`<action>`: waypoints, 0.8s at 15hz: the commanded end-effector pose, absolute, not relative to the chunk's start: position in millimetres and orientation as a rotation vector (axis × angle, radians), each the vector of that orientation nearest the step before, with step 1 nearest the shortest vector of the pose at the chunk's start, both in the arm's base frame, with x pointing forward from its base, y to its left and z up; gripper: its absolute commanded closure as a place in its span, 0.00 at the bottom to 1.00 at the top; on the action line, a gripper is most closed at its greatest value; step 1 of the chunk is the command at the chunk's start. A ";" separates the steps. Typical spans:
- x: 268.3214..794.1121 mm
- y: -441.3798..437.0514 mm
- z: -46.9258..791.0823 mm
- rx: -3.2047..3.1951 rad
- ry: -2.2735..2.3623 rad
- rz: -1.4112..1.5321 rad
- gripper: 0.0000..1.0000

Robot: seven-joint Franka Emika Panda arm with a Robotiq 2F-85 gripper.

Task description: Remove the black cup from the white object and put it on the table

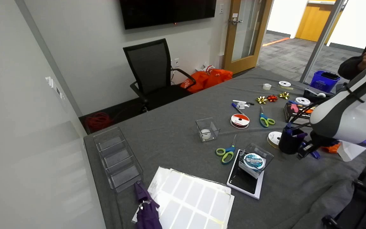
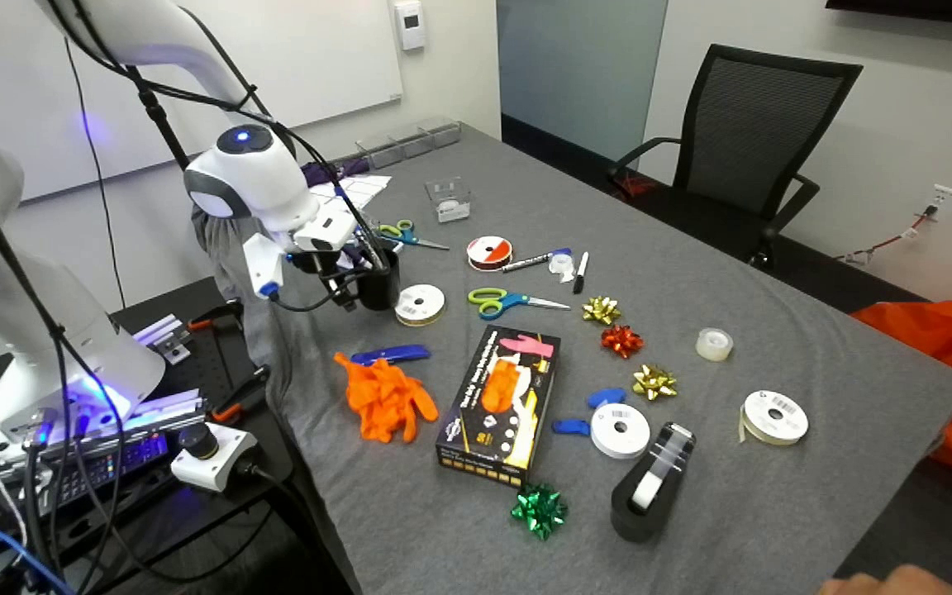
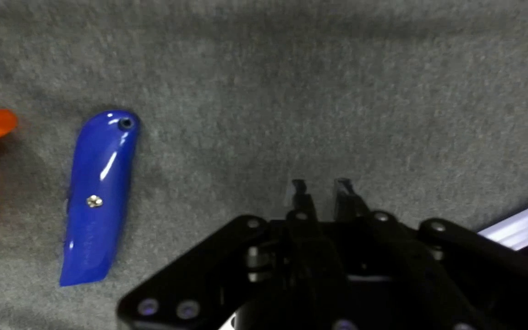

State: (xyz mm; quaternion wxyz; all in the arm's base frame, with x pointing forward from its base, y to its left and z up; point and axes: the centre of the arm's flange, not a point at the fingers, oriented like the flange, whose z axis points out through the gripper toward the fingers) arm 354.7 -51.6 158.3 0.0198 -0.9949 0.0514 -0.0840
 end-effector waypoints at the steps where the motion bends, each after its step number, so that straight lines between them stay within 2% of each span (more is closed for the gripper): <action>1: 334.8 -32.4 161.4 -3.037 0.106 -0.220 0.95; 8: 312.6 -38.4 139.4 -3.048 -0.084 -0.168 0.95; 9: 312.7 -39.7 140.5 -3.053 -0.108 -0.177 0.56; 10: 313.2 -40.6 141.5 -3.055 -0.123 -0.178 0.56; 12: 316.5 -42.1 145.0 -3.067 -0.148 -0.183 0.43</action>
